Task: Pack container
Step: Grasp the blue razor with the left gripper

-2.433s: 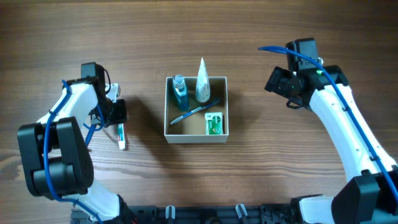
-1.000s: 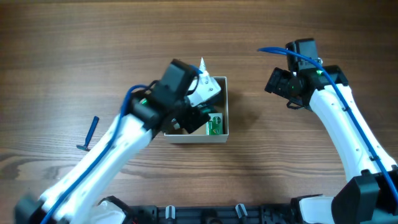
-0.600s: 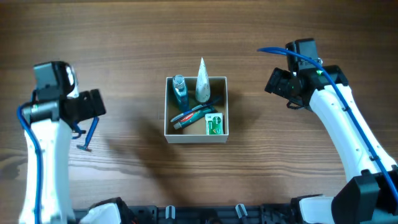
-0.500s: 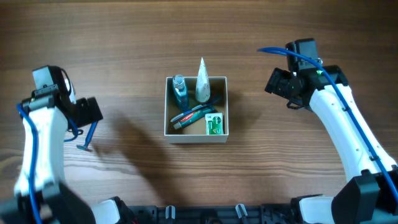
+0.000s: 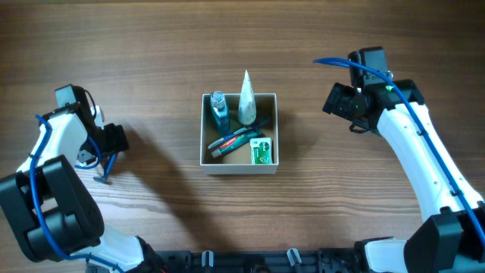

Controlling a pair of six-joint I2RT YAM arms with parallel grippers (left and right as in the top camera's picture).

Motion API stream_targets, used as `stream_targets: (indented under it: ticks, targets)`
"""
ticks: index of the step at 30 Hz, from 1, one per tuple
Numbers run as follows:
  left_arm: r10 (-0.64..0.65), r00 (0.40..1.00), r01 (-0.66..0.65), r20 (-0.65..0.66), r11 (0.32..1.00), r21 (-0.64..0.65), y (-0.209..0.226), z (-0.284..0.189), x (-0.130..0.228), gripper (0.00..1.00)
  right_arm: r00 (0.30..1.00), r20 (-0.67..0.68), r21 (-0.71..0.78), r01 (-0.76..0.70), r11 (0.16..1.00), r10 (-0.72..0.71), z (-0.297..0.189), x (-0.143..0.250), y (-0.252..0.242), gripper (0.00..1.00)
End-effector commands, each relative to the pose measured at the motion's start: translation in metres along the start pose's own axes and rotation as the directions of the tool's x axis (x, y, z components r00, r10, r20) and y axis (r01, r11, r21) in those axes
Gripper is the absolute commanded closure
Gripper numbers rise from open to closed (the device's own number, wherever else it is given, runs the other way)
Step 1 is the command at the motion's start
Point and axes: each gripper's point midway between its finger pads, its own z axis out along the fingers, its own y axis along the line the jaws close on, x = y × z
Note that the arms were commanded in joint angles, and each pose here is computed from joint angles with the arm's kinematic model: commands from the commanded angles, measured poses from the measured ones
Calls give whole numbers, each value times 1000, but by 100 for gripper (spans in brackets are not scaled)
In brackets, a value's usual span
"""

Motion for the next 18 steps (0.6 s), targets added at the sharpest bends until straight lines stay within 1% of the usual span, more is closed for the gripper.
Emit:
stream_targets:
  ticks: [1, 5, 6, 7, 8, 10, 11, 12, 14, 18]
  targets:
    - [10, 997, -9, -76, 1000, 19, -3, 19, 21, 19, 1000, -7, 8, 7, 1000, -7, 3, 1, -1, 0]
    - [11, 996, -9, -87, 1000, 19, -3, 21, 24, 19, 1000, -5, 6, 6, 1000, -6, 3, 1, 0, 0]
    - [11, 996, -9, -87, 1000, 18, -3, 21, 24, 23, 1000, -6, 7, 7, 1000, -7, 3, 1, -1, 0]
    - [11, 996, -9, -87, 1000, 19, -3, 21, 24, 35, 1000, -6, 7, 7, 1000, -7, 3, 1, -1, 0]
    - [11, 996, -9, -91, 1000, 30, -5, 21, 25, 50, 1000, -7, 7, 7, 1000, -7, 3, 1, -1, 0]
    - [9, 996, -6, -93, 999, 41, -7, 21, 25, 68, 1000, -8, 8, 8, 1000, -7, 3, 1, -1, 0]
    - [8, 996, -4, -94, 999, 40, -6, 21, 26, 76, 1000, -8, 8, 7, 1000, -7, 3, 1, -1, 0]
    - [8, 995, -4, -95, 999, 40, -6, 21, 26, 81, 1000, -8, 8, 8, 1000, -8, 3, 1, -1, 0]
    - [8, 996, -4, -94, 999, 40, -6, 21, 26, 86, 1000, -9, 8, 7, 1000, -7, 3, 2, -1, 0]
    - [8, 996, -4, -89, 999, 41, -7, 20, 24, 92, 1000, -12, 10, 8, 1000, -8, 3, 2, -1, 0]
